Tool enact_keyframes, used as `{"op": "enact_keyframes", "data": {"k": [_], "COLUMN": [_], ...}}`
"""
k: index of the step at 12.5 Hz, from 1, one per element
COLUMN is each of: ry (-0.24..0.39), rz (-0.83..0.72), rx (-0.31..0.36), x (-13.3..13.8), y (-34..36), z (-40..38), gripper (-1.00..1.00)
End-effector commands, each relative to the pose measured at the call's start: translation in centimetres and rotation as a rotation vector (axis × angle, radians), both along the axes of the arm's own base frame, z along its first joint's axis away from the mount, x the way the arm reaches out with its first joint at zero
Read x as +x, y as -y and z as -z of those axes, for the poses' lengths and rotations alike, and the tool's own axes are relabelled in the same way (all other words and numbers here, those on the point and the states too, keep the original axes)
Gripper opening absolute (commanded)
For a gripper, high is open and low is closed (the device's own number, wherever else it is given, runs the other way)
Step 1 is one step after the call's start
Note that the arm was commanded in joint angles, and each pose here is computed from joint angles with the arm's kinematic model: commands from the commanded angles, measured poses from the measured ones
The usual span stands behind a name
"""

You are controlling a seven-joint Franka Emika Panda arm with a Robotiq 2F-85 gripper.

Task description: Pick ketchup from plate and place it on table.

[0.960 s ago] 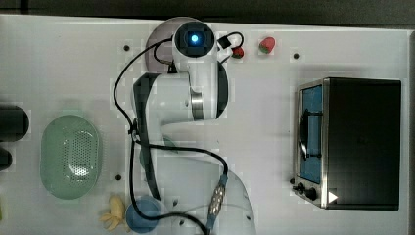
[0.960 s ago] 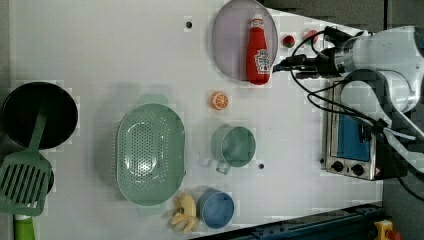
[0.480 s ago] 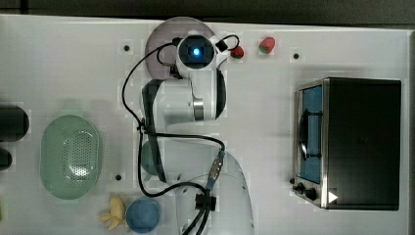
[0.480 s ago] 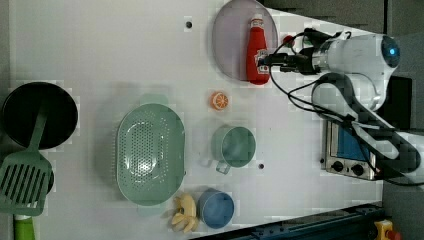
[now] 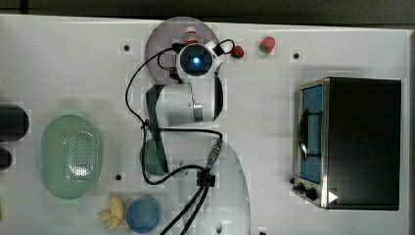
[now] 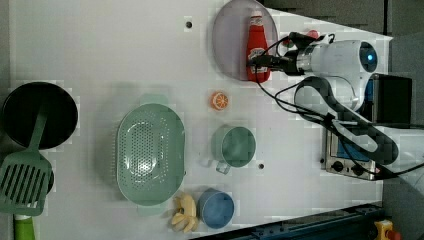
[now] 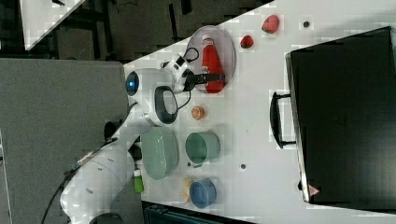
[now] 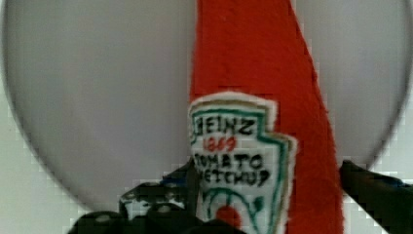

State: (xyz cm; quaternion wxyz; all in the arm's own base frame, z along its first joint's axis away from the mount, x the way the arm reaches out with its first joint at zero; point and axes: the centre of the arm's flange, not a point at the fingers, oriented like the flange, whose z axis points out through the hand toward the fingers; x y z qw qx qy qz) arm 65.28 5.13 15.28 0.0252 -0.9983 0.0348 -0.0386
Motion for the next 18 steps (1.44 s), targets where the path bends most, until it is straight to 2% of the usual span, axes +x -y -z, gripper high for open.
{"op": "enact_keyframes", "data": {"k": [1, 2, 3, 5, 6, 8, 12, 15, 18], "ry": [0.043, 0.040, 0.047, 0.049, 0.056, 0.066, 0.152, 0.096, 0.032], "rz": [-0.044, -0.045, -0.045, -0.042, -0.044, -0.044, 0.004, 0.046, 0.074], "rx": [-0.003, -0.004, -0.003, -0.005, -0.003, -0.002, -0.006, -0.009, -0.027], "x": [0.4, 0.4, 0.5, 0.6, 0.7, 0.9, 2.7, 1.8, -1.0], "y": [-0.2, -0.2, -0.2, 0.0, -0.2, -0.3, 0.3, 1.0, 2.4], "z": [0.8, 0.8, 0.6, 0.5, 0.2, -0.4, -8.3, -16.4, -23.5], "gripper": [1.00, 1.00, 0.91, 0.43, 0.30, 0.30, 0.30, 0.30, 0.30]}}
